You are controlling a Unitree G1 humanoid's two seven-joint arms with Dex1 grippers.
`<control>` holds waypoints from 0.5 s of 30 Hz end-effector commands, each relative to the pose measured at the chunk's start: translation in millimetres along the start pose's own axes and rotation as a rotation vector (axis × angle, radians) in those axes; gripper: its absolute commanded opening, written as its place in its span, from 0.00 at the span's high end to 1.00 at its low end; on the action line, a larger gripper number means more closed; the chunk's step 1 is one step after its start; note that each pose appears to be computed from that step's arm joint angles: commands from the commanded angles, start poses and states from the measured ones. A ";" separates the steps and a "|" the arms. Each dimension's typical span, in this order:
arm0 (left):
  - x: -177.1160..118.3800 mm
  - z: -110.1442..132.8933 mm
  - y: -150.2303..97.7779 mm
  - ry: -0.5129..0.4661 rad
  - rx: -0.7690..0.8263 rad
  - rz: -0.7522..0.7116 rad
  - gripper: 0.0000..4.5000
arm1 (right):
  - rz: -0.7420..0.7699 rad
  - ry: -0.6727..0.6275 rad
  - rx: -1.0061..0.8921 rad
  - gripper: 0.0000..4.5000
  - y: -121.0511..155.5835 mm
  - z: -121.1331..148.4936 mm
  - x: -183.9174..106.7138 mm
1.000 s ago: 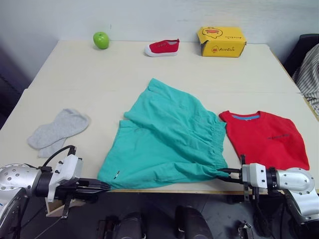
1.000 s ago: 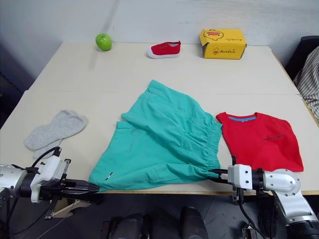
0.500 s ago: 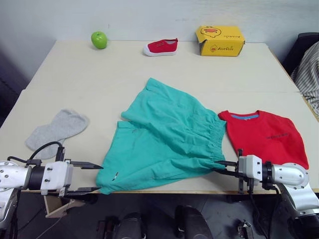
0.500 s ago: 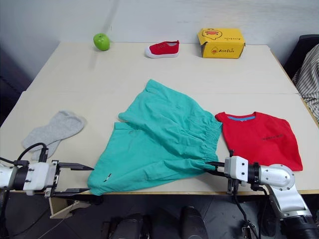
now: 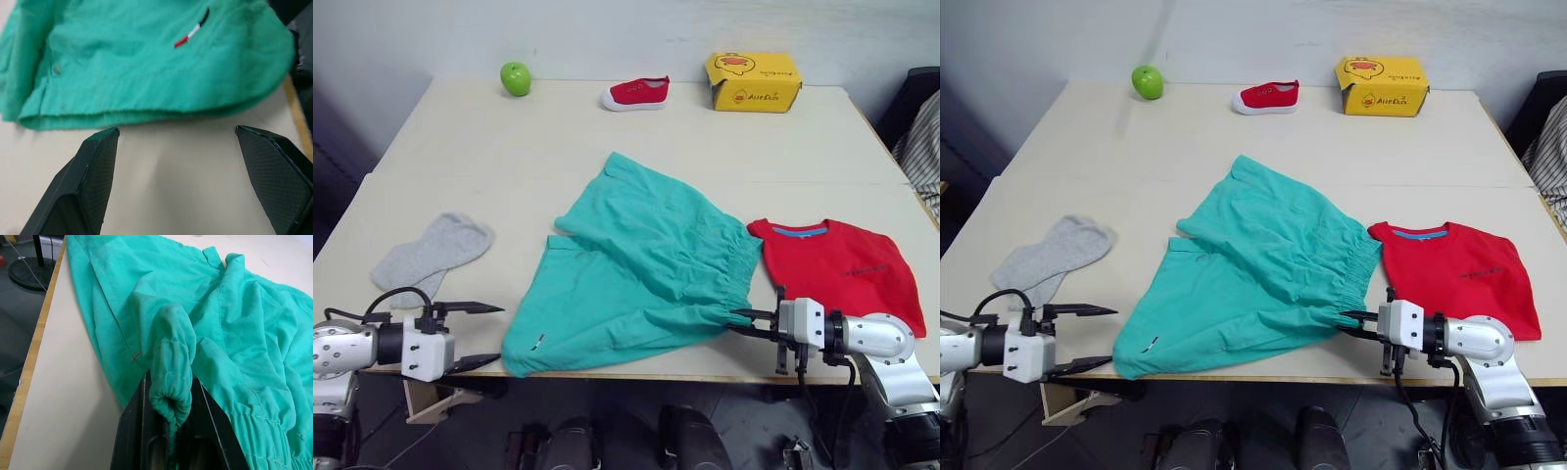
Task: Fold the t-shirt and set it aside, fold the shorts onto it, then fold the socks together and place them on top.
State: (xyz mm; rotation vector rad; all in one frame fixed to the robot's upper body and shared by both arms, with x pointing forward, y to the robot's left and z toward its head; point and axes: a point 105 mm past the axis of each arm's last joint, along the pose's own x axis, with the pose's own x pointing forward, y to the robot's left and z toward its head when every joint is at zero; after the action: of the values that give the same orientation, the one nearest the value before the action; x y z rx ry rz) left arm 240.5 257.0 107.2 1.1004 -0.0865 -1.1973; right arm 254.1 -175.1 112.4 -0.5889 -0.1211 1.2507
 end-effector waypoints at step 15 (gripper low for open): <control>51.0 24.0 -31.2 -0.176 0.094 -0.198 0.11 | -0.031 -0.023 -0.008 1.00 -7.2 4.8 4.1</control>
State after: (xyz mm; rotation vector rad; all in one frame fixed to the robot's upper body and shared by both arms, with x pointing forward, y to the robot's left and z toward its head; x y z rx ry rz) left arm 237.7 213.5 96.7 1.1249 -0.2312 -1.3777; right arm 258.1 -172.9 114.0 -0.5739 -0.1287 1.2355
